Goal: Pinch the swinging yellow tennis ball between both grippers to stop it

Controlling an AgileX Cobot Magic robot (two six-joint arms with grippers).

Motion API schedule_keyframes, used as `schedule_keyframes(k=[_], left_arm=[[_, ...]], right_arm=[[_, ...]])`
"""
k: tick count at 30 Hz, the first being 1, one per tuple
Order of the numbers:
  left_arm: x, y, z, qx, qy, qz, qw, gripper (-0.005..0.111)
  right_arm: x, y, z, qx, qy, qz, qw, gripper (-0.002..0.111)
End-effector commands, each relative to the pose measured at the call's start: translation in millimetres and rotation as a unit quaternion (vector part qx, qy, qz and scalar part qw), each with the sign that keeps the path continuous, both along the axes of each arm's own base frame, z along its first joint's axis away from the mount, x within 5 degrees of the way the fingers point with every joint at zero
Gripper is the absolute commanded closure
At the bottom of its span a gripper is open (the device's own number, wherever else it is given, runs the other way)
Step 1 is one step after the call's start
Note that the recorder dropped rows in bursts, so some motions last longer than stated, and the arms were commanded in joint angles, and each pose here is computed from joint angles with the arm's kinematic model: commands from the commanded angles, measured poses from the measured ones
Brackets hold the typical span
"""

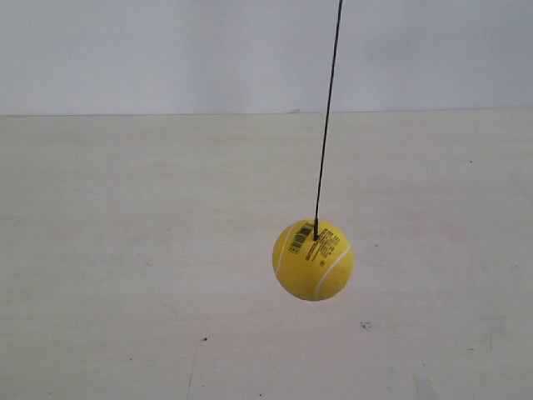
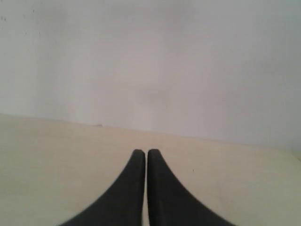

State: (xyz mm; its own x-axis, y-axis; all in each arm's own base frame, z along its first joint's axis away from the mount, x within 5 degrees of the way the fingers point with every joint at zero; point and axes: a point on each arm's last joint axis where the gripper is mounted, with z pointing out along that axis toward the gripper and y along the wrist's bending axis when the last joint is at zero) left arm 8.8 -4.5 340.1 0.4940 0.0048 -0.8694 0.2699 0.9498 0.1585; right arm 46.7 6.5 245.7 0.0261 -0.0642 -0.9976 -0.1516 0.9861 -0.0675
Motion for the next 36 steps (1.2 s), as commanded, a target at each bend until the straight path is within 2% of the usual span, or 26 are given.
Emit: schedule_keyframes(k=[1, 6, 13, 36], left_arm=[[1, -1, -1, -0.004, 0.003, -0.008, 1.000, 0.102], [1, -1, -1, -0.004, 0.003, -0.008, 1.000, 0.102], [1, -1, -1, -0.004, 0.003, -0.008, 1.000, 0.102], [1, -1, -1, -0.004, 0.003, -0.008, 1.000, 0.102]], right_arm=[[6, 1, -33, -0.015, 0.037, 0.002, 0.999, 0.108], [9, 2, -48, 0.001, 0.050, 0.000, 0.999, 0.108], [6, 0, -64, 0.015, 0.142, -0.011, 0.990, 0.108], [6, 0, -64, -0.003, 0.139, -0.008, 0.990, 0.108]])
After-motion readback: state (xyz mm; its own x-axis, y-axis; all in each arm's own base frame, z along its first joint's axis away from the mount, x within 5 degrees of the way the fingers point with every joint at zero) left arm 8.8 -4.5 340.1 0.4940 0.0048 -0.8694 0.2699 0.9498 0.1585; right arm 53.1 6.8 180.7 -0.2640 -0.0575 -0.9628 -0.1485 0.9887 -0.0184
